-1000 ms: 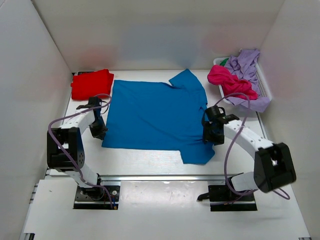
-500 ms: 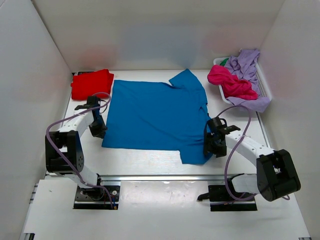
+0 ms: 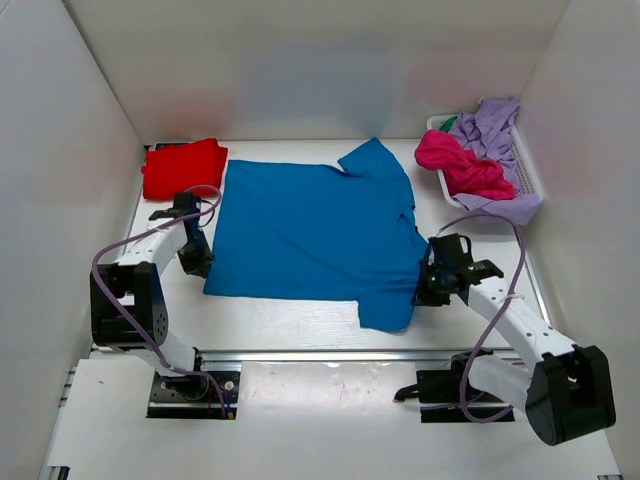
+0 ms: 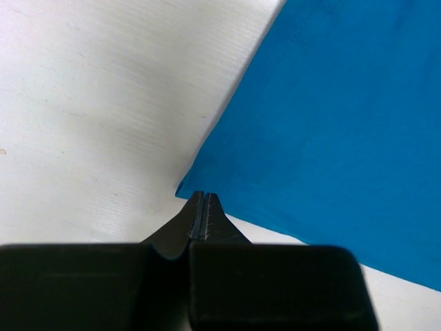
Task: Fold and stack the t-shirts
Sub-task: Grap the side of the flattened tshirt closest away from the robot with both arms
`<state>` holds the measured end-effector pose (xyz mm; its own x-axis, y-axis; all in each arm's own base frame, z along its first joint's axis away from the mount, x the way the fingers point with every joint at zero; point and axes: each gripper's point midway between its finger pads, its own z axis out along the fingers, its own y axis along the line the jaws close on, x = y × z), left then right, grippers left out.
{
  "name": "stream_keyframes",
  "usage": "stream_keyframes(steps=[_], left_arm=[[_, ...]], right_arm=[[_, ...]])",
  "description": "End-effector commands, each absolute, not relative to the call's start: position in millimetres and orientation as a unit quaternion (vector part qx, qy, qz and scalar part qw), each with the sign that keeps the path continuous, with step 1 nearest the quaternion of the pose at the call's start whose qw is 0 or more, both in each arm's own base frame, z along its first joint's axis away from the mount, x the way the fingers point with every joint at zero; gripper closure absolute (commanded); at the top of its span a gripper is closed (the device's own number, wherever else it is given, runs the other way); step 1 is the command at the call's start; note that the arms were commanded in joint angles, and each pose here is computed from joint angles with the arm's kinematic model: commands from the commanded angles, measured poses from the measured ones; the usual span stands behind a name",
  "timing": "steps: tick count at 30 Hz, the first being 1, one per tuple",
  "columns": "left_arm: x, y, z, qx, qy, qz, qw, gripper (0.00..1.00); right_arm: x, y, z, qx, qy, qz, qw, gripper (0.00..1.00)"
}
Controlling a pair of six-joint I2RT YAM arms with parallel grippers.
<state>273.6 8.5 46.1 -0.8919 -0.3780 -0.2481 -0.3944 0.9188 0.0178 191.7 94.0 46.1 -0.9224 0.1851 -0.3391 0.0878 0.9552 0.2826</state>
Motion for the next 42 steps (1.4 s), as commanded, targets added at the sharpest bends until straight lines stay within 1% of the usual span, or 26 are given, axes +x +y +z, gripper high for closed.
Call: stream_keyframes(steps=[1,5,7,13,16,18,20,23,25,27,29,30,32,33,34,36,38,39,40,41,42], left_arm=[[288,3,78,-0.193,0.966,0.009,0.172,1.0],[289,1,86,-0.198,0.964,0.003,0.18,1.0],[288,-8,82,-0.183,0.967,0.001,0.175,1.0],[285,-14,78,-0.181,0.968,-0.009,0.174,1.0],[279,-3,71,-0.185,0.969,0.029,0.16,1.0],[271,5,64,-0.181,0.972,0.056,0.138,1.0],[267,12,53,-0.182,0.973,0.073,0.124,0.97],[262,6,38,-0.177,0.976,0.064,0.107,0.88],[260,3,31,-0.173,0.978,0.062,0.097,0.81],[255,-2,25,-0.166,0.981,0.063,0.083,0.73],[253,-3,24,-0.162,0.981,0.067,0.08,0.66],[252,0,22,-0.168,0.98,0.073,0.077,0.64],[252,0,21,-0.165,0.981,0.073,0.077,0.59],[249,1,20,-0.164,0.981,0.076,0.074,0.53],[249,1,18,-0.166,0.981,0.076,0.072,0.5],[247,2,13,-0.165,0.981,0.078,0.066,0.47],[247,3,11,-0.164,0.981,0.08,0.066,0.39],[248,4,11,-0.162,0.981,0.083,0.067,0.33],[248,4,8,-0.167,0.98,0.082,0.066,0.32],[251,5,8,-0.166,0.98,0.084,0.07,0.31],[251,9,5,-0.17,0.979,0.086,0.067,0.33]], right_arm=[[205,99,100,0.059,0.961,0.151,0.225,1.0],[210,90,119,0.074,0.956,0.164,0.232,1.0],[209,85,107,0.077,0.961,0.162,0.21,1.0],[219,98,82,0.044,0.964,0.164,0.206,1.0],[226,92,70,0.047,0.969,0.148,0.192,1.0],[226,92,66,0.046,0.972,0.136,0.187,1.0],[223,97,63,0.038,0.972,0.138,0.185,1.0],[224,97,61,0.048,0.971,0.141,0.187,1.0],[222,96,59,0.045,0.972,0.135,0.185,0.97],[222,95,60,0.048,0.971,0.138,0.188,0.96],[221,95,60,0.051,0.97,0.142,0.189,0.96],[220,93,58,0.051,0.972,0.137,0.186,0.96],[219,92,56,0.051,0.972,0.135,0.185,0.96],[219,91,56,0.048,0.972,0.133,0.185,0.96],[220,91,56,0.047,0.973,0.133,0.186,0.96],[218,91,55,0.044,0.974,0.129,0.184,0.95],[217,89,54,0.05,0.973,0.13,0.183,0.93],[216,89,54,0.049,0.973,0.132,0.184,0.9],[216,87,53,0.052,0.973,0.129,0.183,0.88],[216,88,53,0.054,0.973,0.13,0.185,0.8],[212,87,53,0.055,0.974,0.129,0.179,0.7]])
